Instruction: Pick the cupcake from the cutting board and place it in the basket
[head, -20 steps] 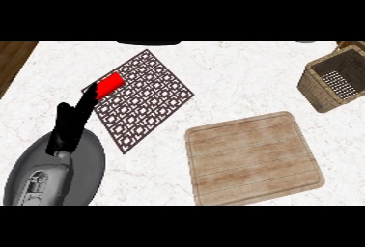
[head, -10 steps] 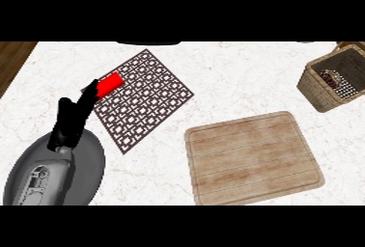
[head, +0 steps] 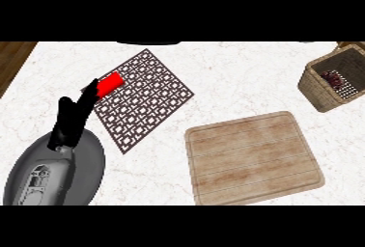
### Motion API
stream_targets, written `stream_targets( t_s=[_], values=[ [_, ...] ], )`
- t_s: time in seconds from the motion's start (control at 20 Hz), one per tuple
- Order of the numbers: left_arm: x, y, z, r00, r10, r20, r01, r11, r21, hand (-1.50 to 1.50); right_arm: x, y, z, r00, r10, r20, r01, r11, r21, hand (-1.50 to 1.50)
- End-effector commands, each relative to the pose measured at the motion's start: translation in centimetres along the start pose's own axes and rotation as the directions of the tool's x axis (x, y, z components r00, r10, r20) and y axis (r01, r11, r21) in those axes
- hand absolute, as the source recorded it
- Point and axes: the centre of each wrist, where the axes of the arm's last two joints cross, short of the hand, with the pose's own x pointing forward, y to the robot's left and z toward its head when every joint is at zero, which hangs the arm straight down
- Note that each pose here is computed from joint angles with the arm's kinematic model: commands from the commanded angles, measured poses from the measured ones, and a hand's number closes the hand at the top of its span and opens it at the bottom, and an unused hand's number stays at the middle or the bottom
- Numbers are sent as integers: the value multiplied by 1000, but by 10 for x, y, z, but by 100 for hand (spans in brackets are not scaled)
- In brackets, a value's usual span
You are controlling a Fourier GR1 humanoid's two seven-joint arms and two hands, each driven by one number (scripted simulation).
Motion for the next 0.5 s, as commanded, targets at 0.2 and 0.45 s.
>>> stream_targets(
  t_s=[0.2, 0.45],
  values=[
    [8, 6, 4, 1000, -9, 12, 9, 1000, 3, 0, -47, -71, 37, 982, -112, -150, 92, 986, -136, -150],
    [4, 2, 1, 1000, 1, 12, -1, 1000, 11, 0, -67, -113, 66, 982, -131, -137, 110, 982, -155, -150]
  ],
)
